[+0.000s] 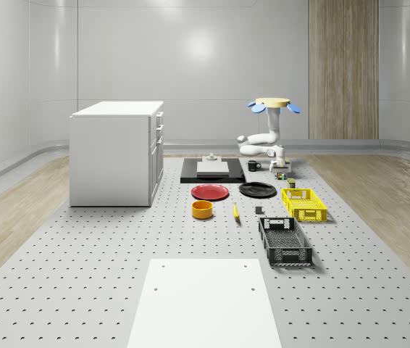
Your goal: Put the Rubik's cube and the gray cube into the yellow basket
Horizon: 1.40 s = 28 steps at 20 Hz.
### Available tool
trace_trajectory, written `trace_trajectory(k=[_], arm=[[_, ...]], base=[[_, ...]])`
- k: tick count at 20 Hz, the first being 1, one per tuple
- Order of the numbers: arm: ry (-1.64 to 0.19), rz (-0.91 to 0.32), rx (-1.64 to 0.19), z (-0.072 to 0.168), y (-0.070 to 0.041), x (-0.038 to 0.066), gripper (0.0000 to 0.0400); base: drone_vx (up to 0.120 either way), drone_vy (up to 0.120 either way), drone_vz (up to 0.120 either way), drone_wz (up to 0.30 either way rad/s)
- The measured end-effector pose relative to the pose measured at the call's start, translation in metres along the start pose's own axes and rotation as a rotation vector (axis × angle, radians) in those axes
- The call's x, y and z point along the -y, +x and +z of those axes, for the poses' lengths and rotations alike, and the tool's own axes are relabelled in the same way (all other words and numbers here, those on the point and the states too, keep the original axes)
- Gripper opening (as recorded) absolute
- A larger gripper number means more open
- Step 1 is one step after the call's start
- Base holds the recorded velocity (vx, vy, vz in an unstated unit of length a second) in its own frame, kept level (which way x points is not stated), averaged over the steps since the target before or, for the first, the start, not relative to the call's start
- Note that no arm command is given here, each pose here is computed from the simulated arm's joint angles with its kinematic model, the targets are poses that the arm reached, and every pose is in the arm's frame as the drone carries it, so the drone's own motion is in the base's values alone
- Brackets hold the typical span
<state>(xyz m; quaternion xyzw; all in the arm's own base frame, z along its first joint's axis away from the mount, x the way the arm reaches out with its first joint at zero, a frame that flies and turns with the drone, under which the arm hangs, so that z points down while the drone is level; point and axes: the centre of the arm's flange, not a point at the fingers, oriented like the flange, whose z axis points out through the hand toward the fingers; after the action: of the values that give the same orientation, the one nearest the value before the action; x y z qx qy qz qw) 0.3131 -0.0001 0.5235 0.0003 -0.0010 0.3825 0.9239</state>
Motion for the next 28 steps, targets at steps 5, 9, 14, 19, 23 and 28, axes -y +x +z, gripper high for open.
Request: trace_trajectory(k=[5,9,14,19,23,28], arm=[[0.000,0.000,0.000,0.001,0.001,0.001,0.0343],[0.000,0.000,0.000,0.001,0.001,0.001,0.0332],[0.000,0.000,0.000,0.001,0.001,0.001,0.0327],[0.000,0.000,0.000,-0.011,0.001,0.001,0.0326],[0.000,0.000,0.000,-0.028,0.001,0.001,0.0325],[0.000,0.000,0.000,-0.041,0.001,0.001,0.0325]], base=[[0.000,0.000,0.000,0.000],[0.000,0.000,0.000,0.000],[0.000,0.000,0.000,0.000],[0.000,0.000,0.024,0.000],[0.000,0.000,0.120,0.000],[0.000,0.000,0.064,0.000]])
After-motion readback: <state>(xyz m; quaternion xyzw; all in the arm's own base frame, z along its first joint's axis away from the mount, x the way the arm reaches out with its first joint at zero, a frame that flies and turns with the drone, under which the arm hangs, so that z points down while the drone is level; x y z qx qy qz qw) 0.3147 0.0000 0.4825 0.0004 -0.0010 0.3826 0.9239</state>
